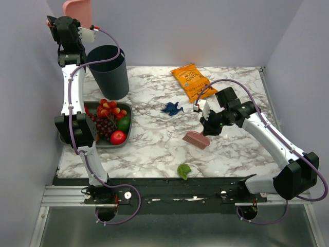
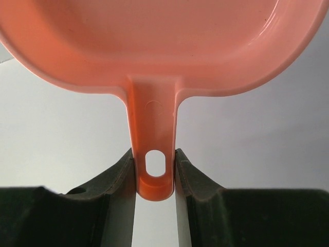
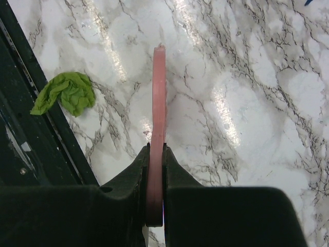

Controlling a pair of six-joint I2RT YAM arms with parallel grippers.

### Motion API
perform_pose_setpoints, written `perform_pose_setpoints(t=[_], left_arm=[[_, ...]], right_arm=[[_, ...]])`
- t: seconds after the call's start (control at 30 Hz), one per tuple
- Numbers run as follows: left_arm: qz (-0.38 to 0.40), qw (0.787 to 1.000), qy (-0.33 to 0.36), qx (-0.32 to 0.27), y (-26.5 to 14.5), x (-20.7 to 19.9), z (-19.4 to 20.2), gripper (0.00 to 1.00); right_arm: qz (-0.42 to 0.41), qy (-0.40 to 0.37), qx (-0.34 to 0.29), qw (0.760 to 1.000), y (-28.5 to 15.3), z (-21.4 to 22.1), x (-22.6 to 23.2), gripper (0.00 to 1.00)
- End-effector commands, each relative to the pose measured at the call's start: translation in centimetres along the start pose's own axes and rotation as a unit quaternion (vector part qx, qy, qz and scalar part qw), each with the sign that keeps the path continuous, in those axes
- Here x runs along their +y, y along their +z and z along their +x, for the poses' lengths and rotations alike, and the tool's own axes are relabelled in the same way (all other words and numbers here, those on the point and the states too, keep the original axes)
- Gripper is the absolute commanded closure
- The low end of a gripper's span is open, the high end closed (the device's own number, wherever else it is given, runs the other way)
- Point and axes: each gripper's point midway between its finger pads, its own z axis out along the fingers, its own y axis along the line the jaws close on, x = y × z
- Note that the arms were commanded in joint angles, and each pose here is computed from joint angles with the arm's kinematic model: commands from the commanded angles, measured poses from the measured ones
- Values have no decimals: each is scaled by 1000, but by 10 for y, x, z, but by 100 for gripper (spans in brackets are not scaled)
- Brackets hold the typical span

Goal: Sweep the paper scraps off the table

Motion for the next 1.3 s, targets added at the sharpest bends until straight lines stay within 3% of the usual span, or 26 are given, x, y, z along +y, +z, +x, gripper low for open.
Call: perform_pose_setpoints(t=[0.0, 0.17, 0.23, 0.27, 0.33, 0.37, 0.5, 0.67, 0.8, 0.97, 1.03, 1.17, 1.27], left_arm=[[-33, 999, -27, 5, -11, 16, 5, 100], [-39, 991, -127, 32, -23, 27, 24, 100], [-14, 986, -164, 28, -33, 22, 19, 100], [-11, 974, -227, 20, -47, 27, 18, 100], [56, 963, -262, -14, -68, 6, -9, 100], [80, 948, -305, -37, -87, 0, -20, 100], [179, 905, -366, -125, -151, -40, -85, 100], [306, 856, -371, -192, -225, -102, -154, 100], [414, 799, -386, -205, -270, -145, -173, 100], [467, 761, -399, -210, -307, -173, -178, 100], [489, 757, -380, -207, -322, -193, -182, 100], [498, 765, -347, -215, -345, -195, -184, 100], [481, 788, -320, -215, -349, -191, -175, 100]], right_arm=[[13, -21, -16, 1000, -6, -9, -4, 99], [5, -14, -30, 999, -8, -19, -2, 99], [-1, -10, -44, 999, -12, -31, -1, 99], [-2, -7, -48, 999, -13, -36, -2, 99], [-6, -11, -68, 998, -22, -53, -2, 99], [-15, -16, -71, 997, -23, -58, -1, 100], [-89, -21, -63, 994, -30, -60, 29, 99], [-190, -102, -12, 976, -33, -40, 75, 100], [-270, -121, 42, 954, -33, -9, 121, 99], [-310, -154, 55, 936, -26, 6, 134, 99], [-326, -150, 50, 932, -24, 0, 136, 100], [-373, -149, 40, 915, -11, -11, 152, 99], [-373, -120, 78, 917, 0, -5, 145, 99]])
